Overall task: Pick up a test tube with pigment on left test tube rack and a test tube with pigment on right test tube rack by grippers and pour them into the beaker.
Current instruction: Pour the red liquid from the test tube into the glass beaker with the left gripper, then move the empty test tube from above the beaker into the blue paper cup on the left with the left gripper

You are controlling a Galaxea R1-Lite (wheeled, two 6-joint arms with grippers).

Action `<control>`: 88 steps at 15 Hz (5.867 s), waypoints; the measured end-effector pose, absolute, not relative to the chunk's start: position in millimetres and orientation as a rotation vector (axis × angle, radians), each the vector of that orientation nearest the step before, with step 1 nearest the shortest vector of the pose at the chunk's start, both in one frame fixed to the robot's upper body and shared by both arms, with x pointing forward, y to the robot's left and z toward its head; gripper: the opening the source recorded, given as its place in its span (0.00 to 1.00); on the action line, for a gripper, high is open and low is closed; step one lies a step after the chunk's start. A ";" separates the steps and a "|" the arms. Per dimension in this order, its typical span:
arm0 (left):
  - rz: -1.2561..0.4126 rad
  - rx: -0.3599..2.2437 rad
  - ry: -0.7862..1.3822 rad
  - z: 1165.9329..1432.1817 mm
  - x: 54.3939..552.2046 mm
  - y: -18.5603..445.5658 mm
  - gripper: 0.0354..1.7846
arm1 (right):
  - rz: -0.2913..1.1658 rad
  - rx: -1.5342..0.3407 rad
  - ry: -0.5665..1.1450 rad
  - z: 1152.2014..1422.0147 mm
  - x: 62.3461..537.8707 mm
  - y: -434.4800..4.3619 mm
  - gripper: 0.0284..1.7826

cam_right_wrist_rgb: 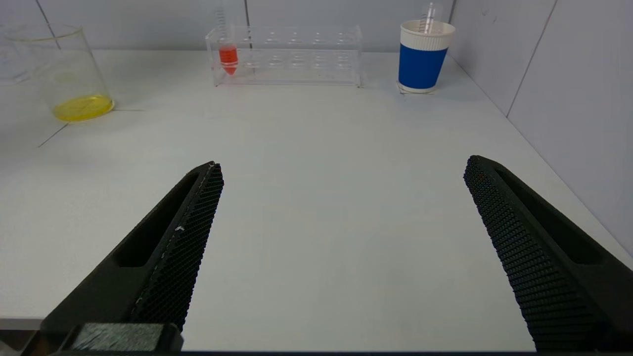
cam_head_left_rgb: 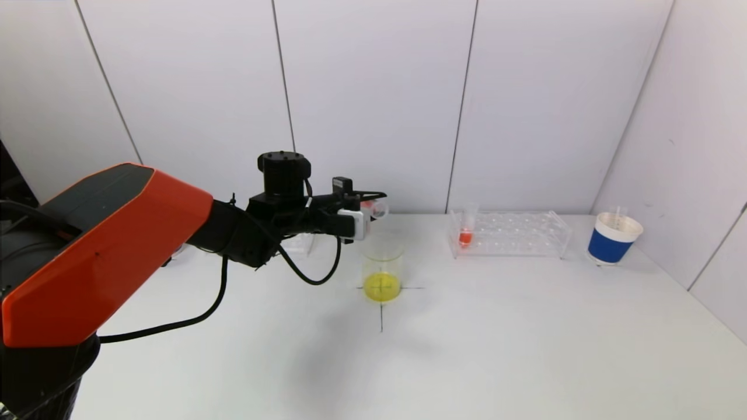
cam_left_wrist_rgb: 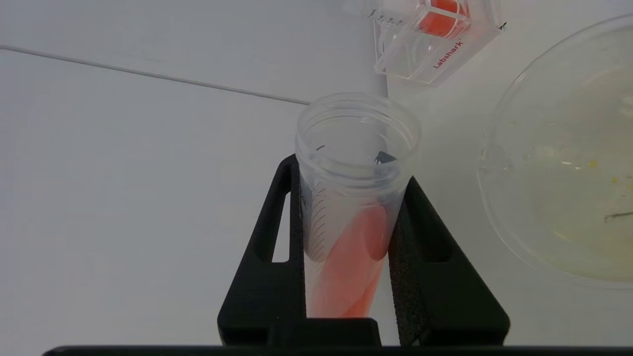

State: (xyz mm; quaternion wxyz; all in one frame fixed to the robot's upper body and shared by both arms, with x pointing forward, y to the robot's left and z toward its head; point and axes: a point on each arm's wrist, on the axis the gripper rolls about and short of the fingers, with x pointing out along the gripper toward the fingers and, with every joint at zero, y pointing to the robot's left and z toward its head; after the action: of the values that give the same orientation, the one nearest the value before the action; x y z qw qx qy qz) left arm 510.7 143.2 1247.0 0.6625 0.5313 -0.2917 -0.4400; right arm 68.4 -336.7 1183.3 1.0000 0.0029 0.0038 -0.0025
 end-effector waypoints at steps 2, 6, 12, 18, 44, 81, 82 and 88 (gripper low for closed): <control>-0.994 1.202 -0.665 1245.1 511.3 143.5 0.26 | -0.005 0.006 0.008 1183.3 68.4 -336.7 0.99; -0.997 1.213 -0.669 1240.3 511.4 143.6 0.26 | -0.005 0.006 0.008 1183.3 68.4 -336.7 0.99; -0.974 1.280 -0.718 1239.4 511.2 143.8 0.26 | -0.005 0.006 0.008 1183.3 68.4 -336.7 0.99; -0.930 1.336 -0.773 1242.6 512.3 143.5 0.26 | -0.005 0.006 0.008 1183.3 68.4 -336.7 0.99; -0.843 1.486 -0.861 1240.0 523.0 146.2 0.26 | -0.005 0.006 0.008 1183.3 68.4 -336.7 0.99; -0.774 1.604 -0.962 1256.1 512.8 143.6 0.26 | -0.004 0.006 0.008 1183.3 68.4 -336.6 0.99; -0.781 1.568 -0.946 1256.4 511.7 142.5 0.26 | -0.004 0.006 0.008 1183.3 68.4 -336.6 0.99; -0.657 1.388 -0.857 1274.4 509.8 142.8 0.26 | -0.005 0.006 0.008 1183.3 68.4 -336.7 0.99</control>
State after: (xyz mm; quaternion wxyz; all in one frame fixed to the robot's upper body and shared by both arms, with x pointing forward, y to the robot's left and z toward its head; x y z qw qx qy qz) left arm 509.8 142.8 1274.4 0.6378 0.6078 -0.3755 -0.2876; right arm 68.4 -336.7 1183.3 1.0000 0.0031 0.0038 -0.0025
